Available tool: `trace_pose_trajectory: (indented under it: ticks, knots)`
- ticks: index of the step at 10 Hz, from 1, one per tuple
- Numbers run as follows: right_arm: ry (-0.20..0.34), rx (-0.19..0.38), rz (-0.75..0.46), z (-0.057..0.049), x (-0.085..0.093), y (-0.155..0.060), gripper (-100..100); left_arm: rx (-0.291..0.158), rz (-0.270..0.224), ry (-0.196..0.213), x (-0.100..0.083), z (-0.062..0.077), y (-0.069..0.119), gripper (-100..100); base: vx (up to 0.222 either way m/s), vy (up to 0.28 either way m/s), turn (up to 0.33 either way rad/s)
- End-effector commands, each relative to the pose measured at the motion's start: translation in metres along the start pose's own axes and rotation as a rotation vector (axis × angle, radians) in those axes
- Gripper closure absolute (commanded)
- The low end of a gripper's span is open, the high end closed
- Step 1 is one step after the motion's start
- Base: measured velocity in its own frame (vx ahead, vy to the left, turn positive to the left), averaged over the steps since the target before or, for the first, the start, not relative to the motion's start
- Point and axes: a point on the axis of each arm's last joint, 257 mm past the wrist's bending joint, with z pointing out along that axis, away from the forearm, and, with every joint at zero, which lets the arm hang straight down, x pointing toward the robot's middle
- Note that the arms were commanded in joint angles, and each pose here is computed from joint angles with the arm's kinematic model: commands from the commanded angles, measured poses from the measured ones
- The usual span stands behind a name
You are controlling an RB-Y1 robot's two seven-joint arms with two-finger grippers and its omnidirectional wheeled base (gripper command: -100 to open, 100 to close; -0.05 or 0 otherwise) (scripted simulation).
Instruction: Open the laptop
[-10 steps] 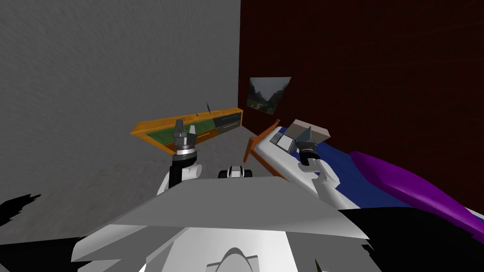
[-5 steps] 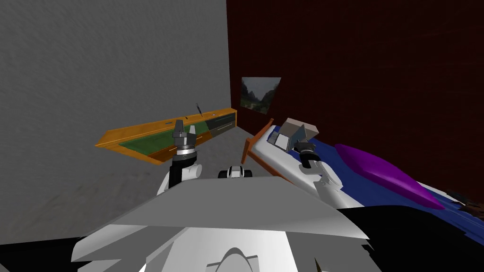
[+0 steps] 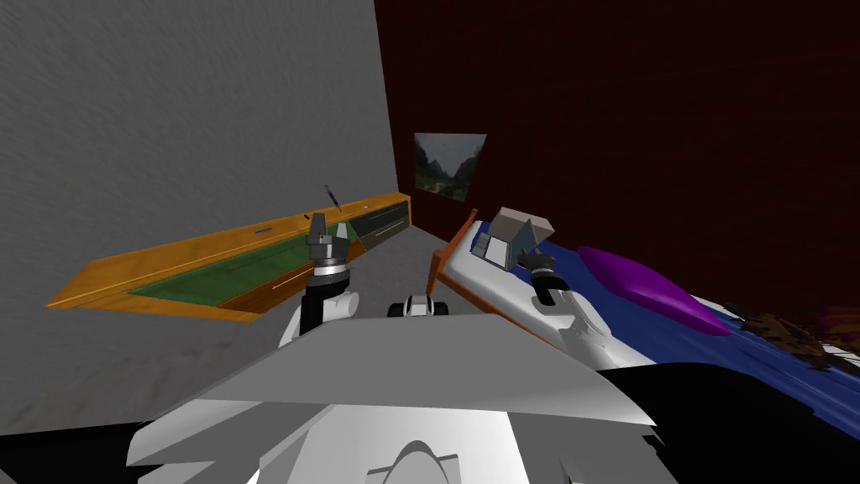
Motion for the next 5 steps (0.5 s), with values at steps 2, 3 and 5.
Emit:
trace_pose_trajectory:
  ticks: [2, 3, 5]
  knots:
    - [0.071, 0.034, -0.066, 0.000, 0.022, -0.022, 100, 0.001, 0.000, 0.000, 0.000, 0.000, 0.000, 0, -0.084, 0.006, 0.337]
    - [0.106, 0.052, -0.100, 0.000, 0.032, -0.033, 100, 0.001, 0.000, 0.000, 0.000, 0.000, 0.000, 0, -0.163, 0.007, 0.428]
    - [0.147, 0.080, -0.135, -0.001, 0.043, -0.048, 100, 0.000, 0.000, 0.000, 0.000, 0.000, 0.000, 0, -0.099, 0.008, 0.300]
